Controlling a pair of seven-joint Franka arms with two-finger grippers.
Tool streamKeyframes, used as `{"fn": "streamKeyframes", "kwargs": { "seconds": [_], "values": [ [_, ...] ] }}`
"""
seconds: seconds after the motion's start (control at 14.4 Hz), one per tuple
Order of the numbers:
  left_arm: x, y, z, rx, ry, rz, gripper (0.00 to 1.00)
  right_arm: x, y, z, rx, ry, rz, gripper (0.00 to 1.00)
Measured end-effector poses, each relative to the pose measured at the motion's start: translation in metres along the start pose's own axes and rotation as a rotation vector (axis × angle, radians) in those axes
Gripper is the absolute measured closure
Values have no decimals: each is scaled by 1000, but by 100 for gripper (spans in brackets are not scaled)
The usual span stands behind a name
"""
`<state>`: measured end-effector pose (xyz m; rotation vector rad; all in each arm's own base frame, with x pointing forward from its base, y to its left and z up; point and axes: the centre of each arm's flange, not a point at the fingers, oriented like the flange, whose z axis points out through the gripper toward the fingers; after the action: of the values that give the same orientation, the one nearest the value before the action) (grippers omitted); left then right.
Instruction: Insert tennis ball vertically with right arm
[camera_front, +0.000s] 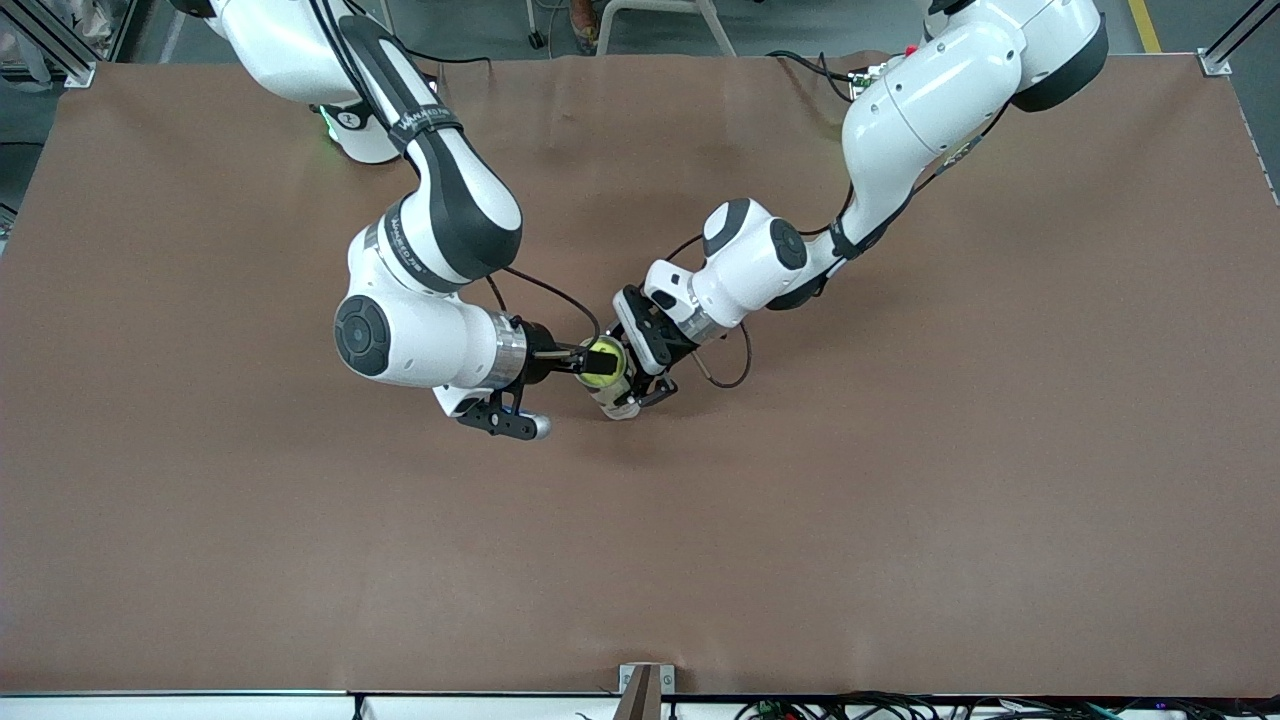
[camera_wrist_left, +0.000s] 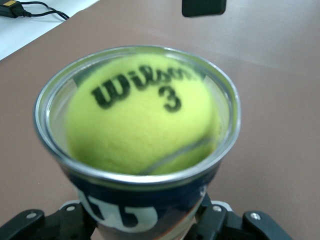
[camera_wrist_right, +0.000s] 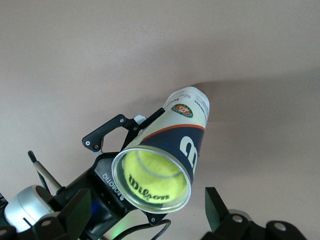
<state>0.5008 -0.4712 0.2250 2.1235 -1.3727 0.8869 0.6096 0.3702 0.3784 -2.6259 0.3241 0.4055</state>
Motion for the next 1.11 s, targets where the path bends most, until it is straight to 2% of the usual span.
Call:
{"fn": "streamKeyframes", "kwargs": {
  "seconds": [0.21,0.35,0.55,0.69,0.9,1.11],
  "values": [
    [0,0,0,0,0,0,26,10,7,-27,-14,42,4,0],
    [0,0,0,0,0,0,26,20,32,-79,-111,79,11,0],
    [0,0,0,0,0,0,26,27,85,-189,-271,202,25,0],
    [0,0,0,0,0,0,26,23,123,-252,-342,263,1,0],
    [0,0,0,0,0,-1,26,16,179,-315,-383,271,-34,0],
    [0,0,0,0,0,-1,25,17,214,-344,-422,284,-57,0]
  ]
}}
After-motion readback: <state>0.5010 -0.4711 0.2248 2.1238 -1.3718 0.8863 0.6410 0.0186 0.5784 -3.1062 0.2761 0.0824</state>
